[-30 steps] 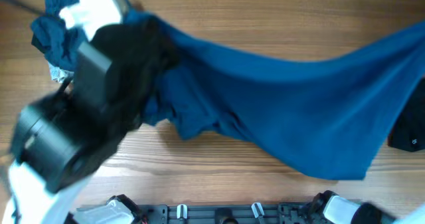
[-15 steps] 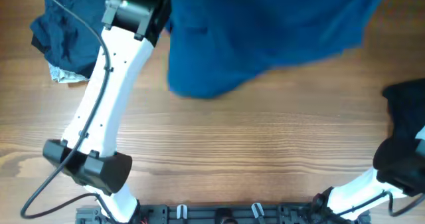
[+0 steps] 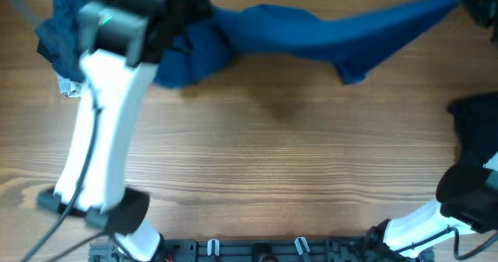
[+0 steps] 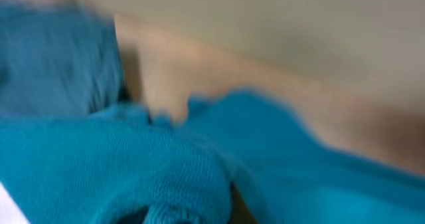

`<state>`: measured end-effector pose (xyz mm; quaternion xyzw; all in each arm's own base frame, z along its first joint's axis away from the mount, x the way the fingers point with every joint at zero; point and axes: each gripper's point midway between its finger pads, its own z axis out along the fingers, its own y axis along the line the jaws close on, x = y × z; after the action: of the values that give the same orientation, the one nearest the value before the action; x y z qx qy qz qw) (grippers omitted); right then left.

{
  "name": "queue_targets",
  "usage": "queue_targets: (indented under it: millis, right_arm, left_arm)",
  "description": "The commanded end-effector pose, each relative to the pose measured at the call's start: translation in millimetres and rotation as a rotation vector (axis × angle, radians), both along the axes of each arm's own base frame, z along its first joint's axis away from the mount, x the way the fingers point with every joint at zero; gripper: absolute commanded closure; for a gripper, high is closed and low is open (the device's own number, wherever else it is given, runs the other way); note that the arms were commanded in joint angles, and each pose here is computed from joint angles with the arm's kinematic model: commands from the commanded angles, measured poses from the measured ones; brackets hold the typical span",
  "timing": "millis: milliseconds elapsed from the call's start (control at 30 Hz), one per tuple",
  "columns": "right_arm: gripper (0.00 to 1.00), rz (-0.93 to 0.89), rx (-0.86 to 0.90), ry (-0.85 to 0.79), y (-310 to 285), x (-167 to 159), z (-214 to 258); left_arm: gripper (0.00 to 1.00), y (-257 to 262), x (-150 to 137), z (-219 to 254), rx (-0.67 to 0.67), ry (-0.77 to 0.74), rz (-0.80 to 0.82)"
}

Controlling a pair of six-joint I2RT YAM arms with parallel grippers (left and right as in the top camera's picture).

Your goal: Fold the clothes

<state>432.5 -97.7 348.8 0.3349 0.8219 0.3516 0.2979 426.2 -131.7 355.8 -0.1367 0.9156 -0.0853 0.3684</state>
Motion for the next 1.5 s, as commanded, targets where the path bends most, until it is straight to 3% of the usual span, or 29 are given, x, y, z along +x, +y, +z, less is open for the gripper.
queue_targets:
  millis: [0, 100, 200, 333, 367, 567, 667, 800, 867, 1000, 1133, 1267, 1367, 1467]
  right_arm:
    - [0.96, -0.104, -0.441, 0.17, -40.5, -8.0, -35.6]
    - [0.96, -0.098, -0.458, 0.203, -34.8, -11.4, -40.1]
    - [0.96, -0.09, -0.457, 0.217, -33.4, -14.6, -42.3]
    - [0.96, -0.086, -0.458, 0.089, -30.2, 11.9, -25.2]
    - [0.96, -0.106, -0.454, 0.034, -29.8, 25.8, -17.2]
    - [0.96, -0.134, -0.419, -0.262, -18.0, 89.0, 28.4]
    - [0.96, -0.174, -0.428, -0.412, -26.8, 95.0, 73.5]
    - [0.96, -0.223, -0.489, -0.489, -47.5, 72.3, 122.9]
    - [0.96, -0.206, -0.556, -0.46, -52.7, 59.5, 123.5]
    - [0.96, -0.195, -0.613, -0.277, -60.5, 41.0, 85.2]
    - [0.96, -0.129, -0.593, -0.025, -53.9, 7.5, 32.2]
    - [0.96, -0.046, -0.563, 0.179, -41.4, -30.0, -4.8]
    - [0.96, -0.013, -0.538, 0.312, -34.5, -56.9, -23.0]
    - [0.96, 0.018, -0.559, 0.34, -33.0, -60.7, -31.3]
  left_arm:
    - [0.96, -22.6, 9.0, -75.2, -0.041, 0.235, 0.002]
    - [0.96, -31.8, 7.6, -109.2, -0.051, 0.349, -0.009]
    - [0.96, -30.5, 4.9, -110.8, -0.045, 0.362, -0.009]
    - [0.96, -30.3, 43.6, -88.1, -0.054, 0.176, 0.014]
    - [0.96, -35.0, 67.1, -74.0, -0.073, 0.071, -0.009]
    - [0.93, -25.4, 145.8, 13.2, -0.111, -0.396, -0.031]
    - [0.91, -0.4, 156.1, 75.9, -0.11, -0.594, -0.005]
    - [0.9, 38.5, 137.0, 142.8, -0.119, -0.708, 0.054]
    - [0.9, 41.9, 123.3, 138.6, -0.114, -0.638, 0.034]
    - [0.94, 40.7, 103.3, 75.5, -0.076, -0.368, 0.012]
    - [0.96, 42.2, 53.2, 3.0, -0.114, -0.003, 0.077]
    - [0.95, 40.0, 0.6, -36.7, -0.112, 0.271, 0.052]
    - [0.96, 37.1, -15.2, -49.9, -0.114, 0.359, 0.035]
    - [0.96, 26.4, -20.5, -62.0, -0.138, 0.415, 0.006]
